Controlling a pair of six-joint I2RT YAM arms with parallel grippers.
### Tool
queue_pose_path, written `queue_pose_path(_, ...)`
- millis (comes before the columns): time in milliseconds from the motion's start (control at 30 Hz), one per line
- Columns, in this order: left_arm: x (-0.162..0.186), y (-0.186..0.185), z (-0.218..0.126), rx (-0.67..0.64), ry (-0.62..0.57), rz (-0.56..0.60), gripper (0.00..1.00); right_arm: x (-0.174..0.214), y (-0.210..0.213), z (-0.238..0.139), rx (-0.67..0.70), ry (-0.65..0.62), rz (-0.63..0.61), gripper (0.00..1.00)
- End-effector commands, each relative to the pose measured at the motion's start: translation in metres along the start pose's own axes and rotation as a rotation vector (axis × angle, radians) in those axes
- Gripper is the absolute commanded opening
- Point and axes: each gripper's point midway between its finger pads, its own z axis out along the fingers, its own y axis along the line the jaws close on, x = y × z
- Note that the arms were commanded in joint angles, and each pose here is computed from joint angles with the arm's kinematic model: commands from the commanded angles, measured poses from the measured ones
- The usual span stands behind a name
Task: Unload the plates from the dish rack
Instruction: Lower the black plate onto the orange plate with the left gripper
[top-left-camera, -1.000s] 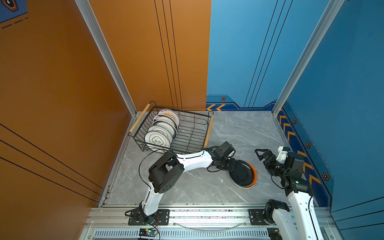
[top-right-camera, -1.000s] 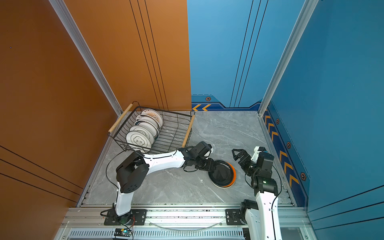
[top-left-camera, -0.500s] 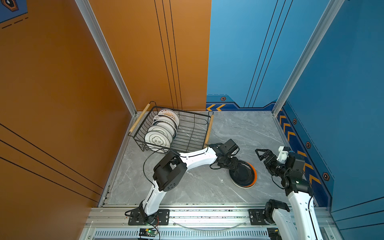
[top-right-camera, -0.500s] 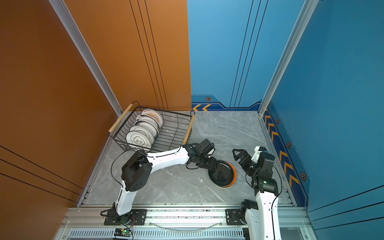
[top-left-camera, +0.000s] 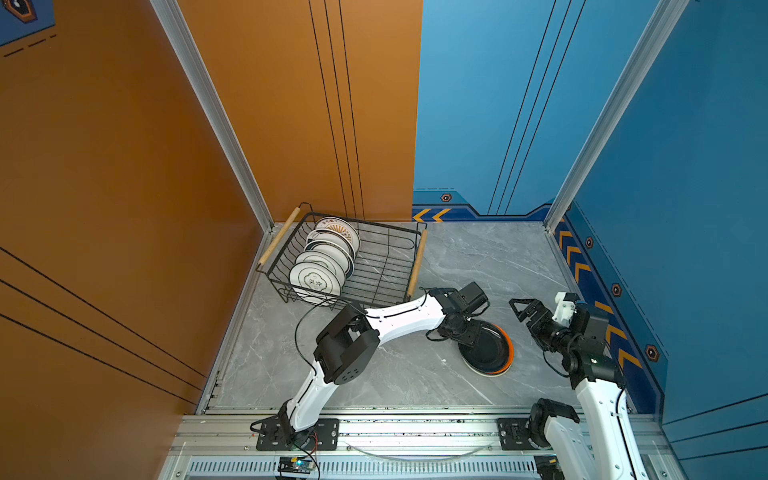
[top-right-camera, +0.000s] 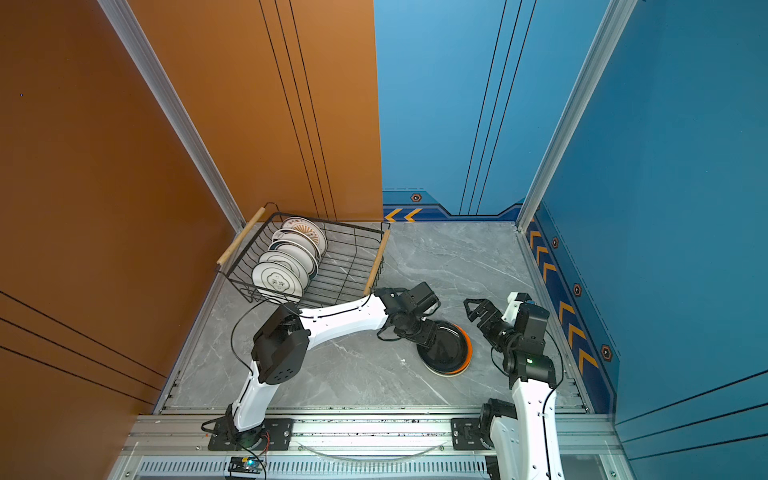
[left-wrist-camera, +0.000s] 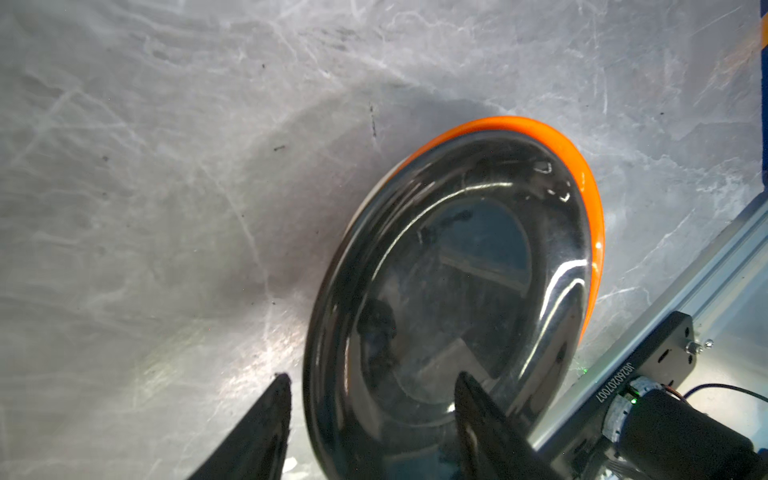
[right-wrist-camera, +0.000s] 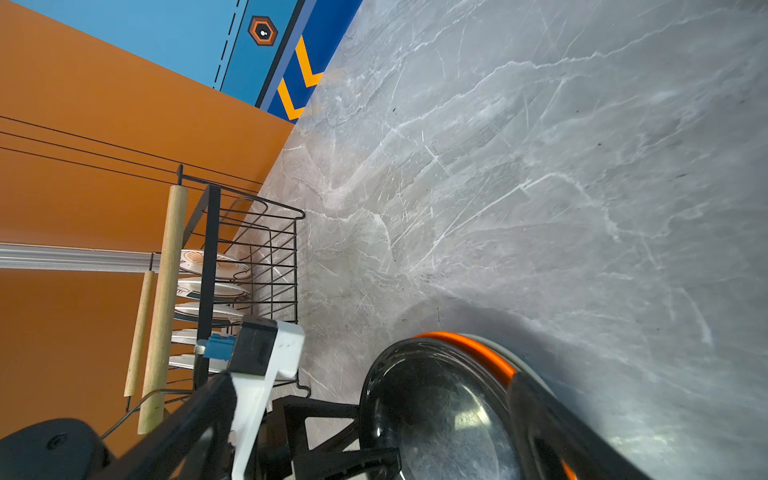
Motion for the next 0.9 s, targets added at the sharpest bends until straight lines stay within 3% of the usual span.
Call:
queue_pose_path(0, 0.012, 0.005, 0.01, -0.077, 0.05, 0.042, 0.64, 0.0, 0.001, -0.001, -0.009, 0.006, -0.03, 1.0)
queue_pose_path(867, 0.012, -0.013, 0.011, -0.091, 0.065, 0.086, 0.68, 0.002, -0.004, 0.003, -0.014, 0.043, -0.052, 1.0)
